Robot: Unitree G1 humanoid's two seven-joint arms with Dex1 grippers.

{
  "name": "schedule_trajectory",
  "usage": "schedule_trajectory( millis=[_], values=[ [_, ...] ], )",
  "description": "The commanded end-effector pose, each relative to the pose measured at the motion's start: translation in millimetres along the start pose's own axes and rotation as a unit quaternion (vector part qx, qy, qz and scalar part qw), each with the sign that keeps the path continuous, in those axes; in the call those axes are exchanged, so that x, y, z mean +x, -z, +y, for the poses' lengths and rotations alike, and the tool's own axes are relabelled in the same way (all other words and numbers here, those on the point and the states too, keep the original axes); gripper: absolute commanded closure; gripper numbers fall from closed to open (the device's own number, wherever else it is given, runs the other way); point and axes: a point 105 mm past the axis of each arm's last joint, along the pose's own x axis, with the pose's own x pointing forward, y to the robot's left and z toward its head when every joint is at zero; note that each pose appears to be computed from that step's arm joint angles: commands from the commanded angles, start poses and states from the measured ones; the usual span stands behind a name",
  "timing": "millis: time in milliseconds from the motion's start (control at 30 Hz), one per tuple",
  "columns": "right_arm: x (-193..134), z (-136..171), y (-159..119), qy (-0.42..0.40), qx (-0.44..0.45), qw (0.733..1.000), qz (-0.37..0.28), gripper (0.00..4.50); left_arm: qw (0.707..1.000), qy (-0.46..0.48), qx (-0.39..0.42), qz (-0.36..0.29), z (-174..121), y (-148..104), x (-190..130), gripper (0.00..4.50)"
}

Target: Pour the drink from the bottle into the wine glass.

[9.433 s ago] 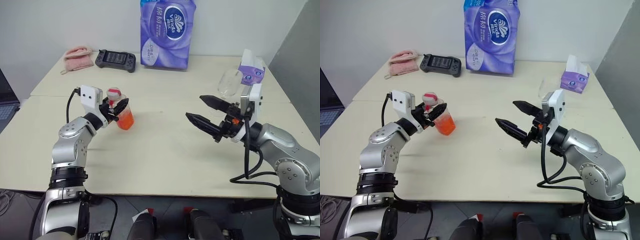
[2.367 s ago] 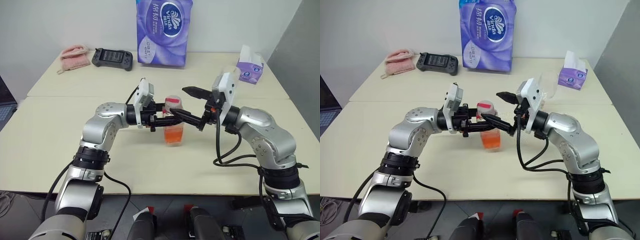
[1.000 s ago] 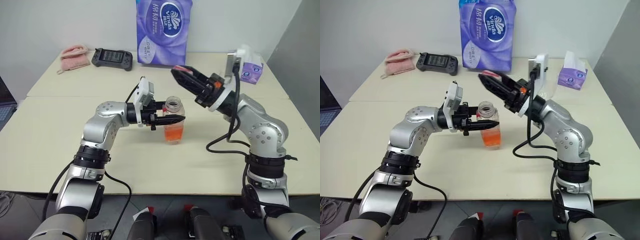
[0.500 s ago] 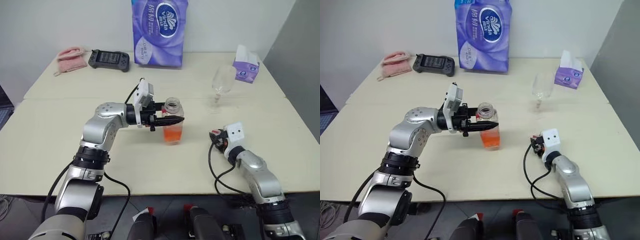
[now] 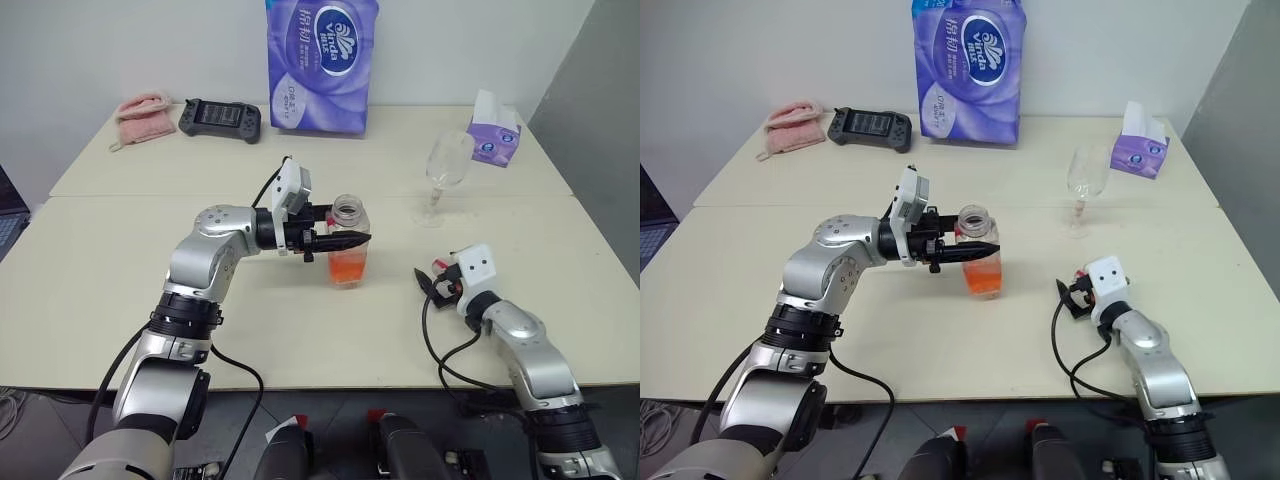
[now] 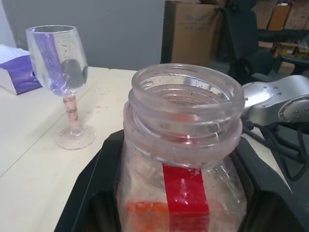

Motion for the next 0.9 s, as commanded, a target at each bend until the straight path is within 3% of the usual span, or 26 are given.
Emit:
schedule_trajectory(
  millis=[33,167,233,333,433,533,600,767,900],
  values=[
    [-1.9,-3.4,-19.6,-0.008,-0.012,1.0,-0.023,0.02,0.999,-0.006,0.034,-0.025,-0.8,-15.5,-0.8,2.32],
    [-6.0,-1.6,-49.7,-0.031,-0.022,0.996,-0.08,0.02,0.998,-0.031,0.039,-0.028,5.6,-16.8,-5.1,2.32],
    [-18.4,15.2,-81.8,-0.108,-0.003,0.984,-0.144,0.02,0.996,-0.072,0.05,-0.024,17.1,-16.4,-12.0,2.32],
    [-43.1,42.3,-112.7,-0.241,0.004,0.953,-0.185,0.02,0.985,-0.155,0.069,-0.015,38.7,-14.5,-25.2,2.32],
    [-61.2,57.3,-144.0,-0.331,0.005,0.922,-0.2,0.02,0.959,-0.269,0.094,-0.001,67.0,-13.4,-47.5,2.32],
    [-60.0,64.2,-166.3,-0.355,-0.008,0.911,-0.21,0.02,0.894,-0.431,0.118,-0.014,100.2,-26.3,-84.3,2.32],
    [-57.2,67.4,-173.5,-0.36,-0.006,0.908,-0.215,0.02,0.853,-0.506,0.126,-0.014,112.1,-26.5,-105.4,2.32],
    [-51.2,72.5,-173.5,-0.365,-0.003,0.906,-0.214,0.02,0.803,-0.587,0.099,-0.017,121.3,-10.6,-133.9,2.32],
    [-48.2,72.9,-170.9,-0.367,-0.004,0.906,-0.211,0.02,0.782,-0.619,0.068,-0.018,126.9,4.6,-148.7,2.32]
  ],
)
